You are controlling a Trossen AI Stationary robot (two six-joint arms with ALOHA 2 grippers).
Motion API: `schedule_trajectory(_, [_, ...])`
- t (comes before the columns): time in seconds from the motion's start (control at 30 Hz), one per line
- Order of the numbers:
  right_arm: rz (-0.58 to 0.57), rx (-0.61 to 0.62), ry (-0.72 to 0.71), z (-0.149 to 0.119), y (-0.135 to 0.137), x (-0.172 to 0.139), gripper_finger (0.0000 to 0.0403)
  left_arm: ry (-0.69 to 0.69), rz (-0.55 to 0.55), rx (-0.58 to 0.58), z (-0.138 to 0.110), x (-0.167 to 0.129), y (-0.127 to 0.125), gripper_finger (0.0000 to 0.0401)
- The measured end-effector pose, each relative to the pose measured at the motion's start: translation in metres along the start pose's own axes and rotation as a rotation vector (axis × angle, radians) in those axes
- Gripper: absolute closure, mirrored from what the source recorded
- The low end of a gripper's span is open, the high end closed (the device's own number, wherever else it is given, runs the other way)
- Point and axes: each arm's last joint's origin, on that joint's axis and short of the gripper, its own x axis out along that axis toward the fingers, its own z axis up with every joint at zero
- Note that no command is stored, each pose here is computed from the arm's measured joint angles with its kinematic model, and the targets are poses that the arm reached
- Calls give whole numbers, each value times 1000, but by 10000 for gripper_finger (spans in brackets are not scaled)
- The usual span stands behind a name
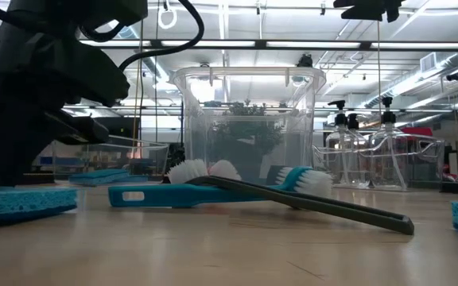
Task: Pick & Place Kitchen Sink Supplies
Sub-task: Put the blue sponge in the left transparent bin
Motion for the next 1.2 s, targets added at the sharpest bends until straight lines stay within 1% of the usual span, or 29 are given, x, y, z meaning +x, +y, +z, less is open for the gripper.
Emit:
schedule_trajectory(0.1, [0, 0, 0, 0, 0, 0, 111, 13, -21, -2, -1, 0, 0, 390])
schedule_trajectory(0.17, [0, 0, 0, 0, 0, 0, 111, 20, -42, -2, -1, 0, -1, 396])
schedule_trajectory(0.4, [0, 0, -1, 0, 0, 0, 111, 64, -77, -10, -4, 0, -1, 398])
schedule_trajectory(0.47, [0, 0, -1, 0, 0, 0, 111, 83, -81, 3, -6, -1, 0, 398])
schedule_trajectory(0.7, [0, -13, -2, 0, 0, 0, 111, 205, -59, 31, -18, -3, 4, 400])
schedule_trajectory(0.83, [0, -15, -1, 0, 0, 0, 111, 242, -38, 42, -20, -5, 13, 400])
schedule_trajectory(1.1, [0, -25, -2, 0, 0, 0, 111, 216, -2, 26, -14, -11, 41, 400])
schedule_trajectory(1.2, [0, -25, -2, 0, 0, 0, 111, 216, 3, 23, -14, -18, 52, 400])
